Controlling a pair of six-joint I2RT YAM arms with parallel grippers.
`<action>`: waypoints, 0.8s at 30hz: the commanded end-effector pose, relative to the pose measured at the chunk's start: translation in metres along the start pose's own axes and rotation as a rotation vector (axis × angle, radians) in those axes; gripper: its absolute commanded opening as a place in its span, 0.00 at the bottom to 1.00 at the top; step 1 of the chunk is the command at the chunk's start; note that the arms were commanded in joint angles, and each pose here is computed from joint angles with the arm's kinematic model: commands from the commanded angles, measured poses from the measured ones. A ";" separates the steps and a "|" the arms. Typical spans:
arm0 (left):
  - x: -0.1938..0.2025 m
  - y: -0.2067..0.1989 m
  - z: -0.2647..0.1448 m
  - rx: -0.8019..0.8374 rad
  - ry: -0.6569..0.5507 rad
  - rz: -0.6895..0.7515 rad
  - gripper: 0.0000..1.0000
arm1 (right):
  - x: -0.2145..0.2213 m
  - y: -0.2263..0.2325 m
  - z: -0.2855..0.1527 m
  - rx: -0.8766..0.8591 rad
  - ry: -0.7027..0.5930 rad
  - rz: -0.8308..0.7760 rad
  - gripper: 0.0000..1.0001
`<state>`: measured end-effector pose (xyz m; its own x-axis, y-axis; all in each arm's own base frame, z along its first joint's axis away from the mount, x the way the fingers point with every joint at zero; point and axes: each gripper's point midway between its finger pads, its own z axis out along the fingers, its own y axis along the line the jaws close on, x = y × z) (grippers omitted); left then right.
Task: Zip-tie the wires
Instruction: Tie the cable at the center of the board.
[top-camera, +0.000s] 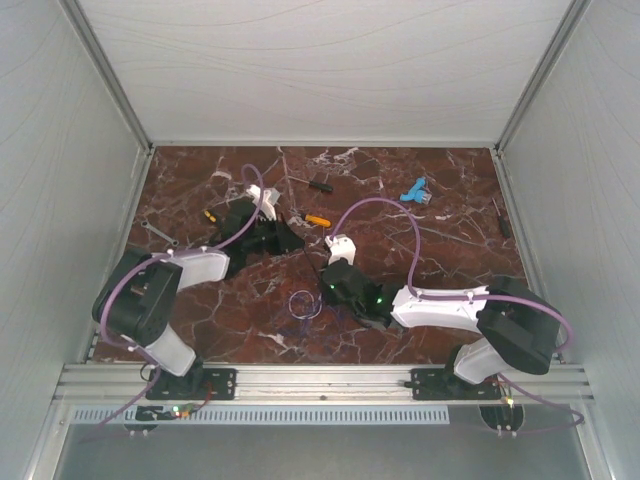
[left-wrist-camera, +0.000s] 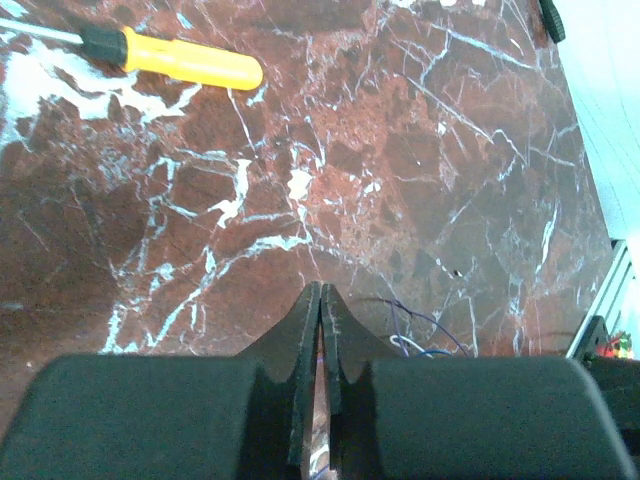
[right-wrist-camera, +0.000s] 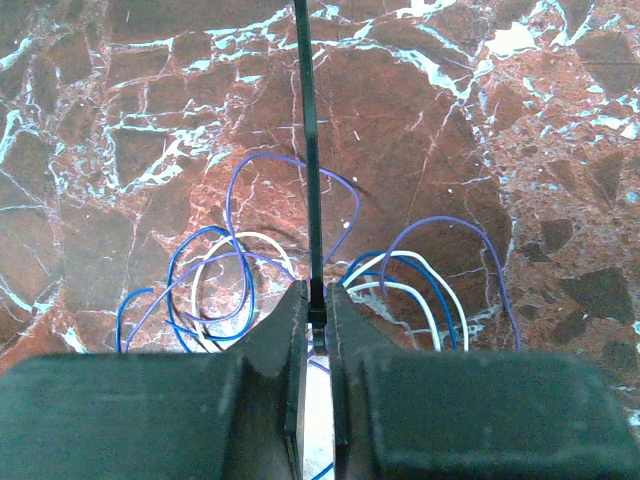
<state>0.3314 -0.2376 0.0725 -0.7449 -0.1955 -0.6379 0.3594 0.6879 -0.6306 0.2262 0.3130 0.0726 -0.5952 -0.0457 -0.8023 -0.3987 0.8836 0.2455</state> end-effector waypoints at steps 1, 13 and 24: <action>-0.049 0.009 0.004 -0.036 -0.129 0.055 0.00 | 0.019 -0.005 -0.003 0.011 0.049 -0.007 0.00; -0.070 0.030 0.004 -0.072 -0.155 0.044 0.00 | 0.024 -0.010 -0.005 0.023 0.057 -0.004 0.00; -0.088 0.041 0.006 -0.097 -0.173 0.048 0.00 | 0.025 -0.015 -0.009 0.037 0.058 -0.003 0.00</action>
<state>0.3697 -0.2124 0.0685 -0.7432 -0.2318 -0.6277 0.2996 0.7236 -0.6219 0.2233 0.3064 0.0639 -0.6085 -0.0425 -0.7924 -0.3810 0.8916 0.2448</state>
